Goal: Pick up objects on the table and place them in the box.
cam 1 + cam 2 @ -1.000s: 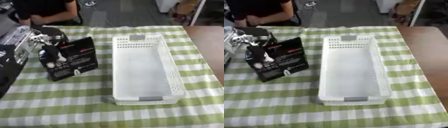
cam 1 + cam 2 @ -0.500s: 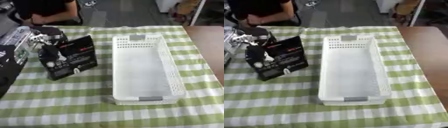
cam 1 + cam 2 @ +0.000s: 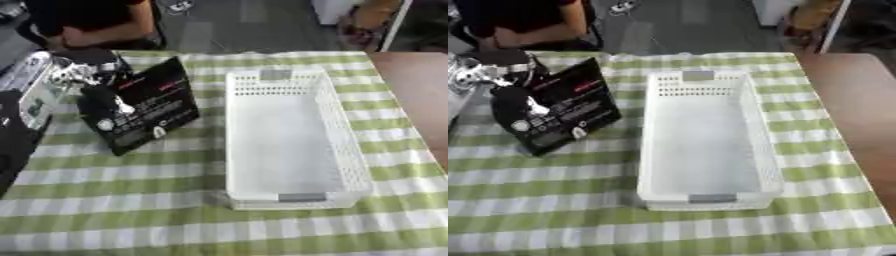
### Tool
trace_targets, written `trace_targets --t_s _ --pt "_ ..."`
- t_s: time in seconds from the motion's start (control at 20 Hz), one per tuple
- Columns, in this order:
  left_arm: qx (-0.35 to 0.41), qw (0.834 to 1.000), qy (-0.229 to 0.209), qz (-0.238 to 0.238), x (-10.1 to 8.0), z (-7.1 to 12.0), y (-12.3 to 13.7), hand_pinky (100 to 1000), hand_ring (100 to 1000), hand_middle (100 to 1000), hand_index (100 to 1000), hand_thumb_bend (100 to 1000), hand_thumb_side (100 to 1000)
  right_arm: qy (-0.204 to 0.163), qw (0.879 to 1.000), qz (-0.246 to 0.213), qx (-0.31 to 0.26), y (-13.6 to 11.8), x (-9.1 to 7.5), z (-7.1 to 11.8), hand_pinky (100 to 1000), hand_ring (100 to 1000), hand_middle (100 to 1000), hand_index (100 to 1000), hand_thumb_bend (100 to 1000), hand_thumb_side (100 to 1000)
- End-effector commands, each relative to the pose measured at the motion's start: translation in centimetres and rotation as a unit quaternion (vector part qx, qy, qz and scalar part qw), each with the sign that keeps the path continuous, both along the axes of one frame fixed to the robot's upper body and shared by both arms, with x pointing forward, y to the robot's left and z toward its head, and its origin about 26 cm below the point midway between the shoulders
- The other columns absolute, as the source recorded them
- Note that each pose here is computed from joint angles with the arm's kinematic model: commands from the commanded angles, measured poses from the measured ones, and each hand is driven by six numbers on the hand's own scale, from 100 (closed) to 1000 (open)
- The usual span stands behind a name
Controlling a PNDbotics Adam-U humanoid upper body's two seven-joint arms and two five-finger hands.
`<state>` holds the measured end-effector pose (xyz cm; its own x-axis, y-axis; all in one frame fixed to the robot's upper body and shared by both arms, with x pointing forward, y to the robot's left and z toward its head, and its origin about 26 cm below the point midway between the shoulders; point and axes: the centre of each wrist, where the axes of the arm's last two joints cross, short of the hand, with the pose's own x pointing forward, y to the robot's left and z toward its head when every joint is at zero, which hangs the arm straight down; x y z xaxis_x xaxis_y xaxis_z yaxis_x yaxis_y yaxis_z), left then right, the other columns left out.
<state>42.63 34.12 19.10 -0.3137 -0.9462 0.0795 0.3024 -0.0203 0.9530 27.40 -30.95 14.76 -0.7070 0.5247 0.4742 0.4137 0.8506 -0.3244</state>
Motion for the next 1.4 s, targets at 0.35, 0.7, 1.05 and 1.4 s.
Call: trace_targets --t_s 0.35,0.7,1.05,1.4 --pt "-0.041 0.995 -0.088 -0.011 -1.0 6.6 -0.4 100 100 205 194 100 321 -0.007 1.000 -0.001 -0.008 -0.3 -0.2 0.7 764 810 770 887 100 717" --pt "-0.051 0.988 -0.129 -0.073 -0.7 10.1 -4.4 100 100 206 197 100 309 -0.005 1.000 0.002 -0.009 -0.2 -0.2 0.6 765 810 770 887 100 713" --pt "-0.055 0.976 -0.142 -0.157 0.7 12.3 -11.6 100 100 206 200 108 300 -0.002 1.000 0.010 -0.009 0.0 -0.1 0.7 765 810 770 887 100 710" --pt "-0.050 0.965 -0.127 -0.224 1.4 11.7 -17.4 100 100 206 201 106 309 -0.002 1.000 0.017 -0.008 0.2 -0.1 0.7 765 811 770 888 100 709"
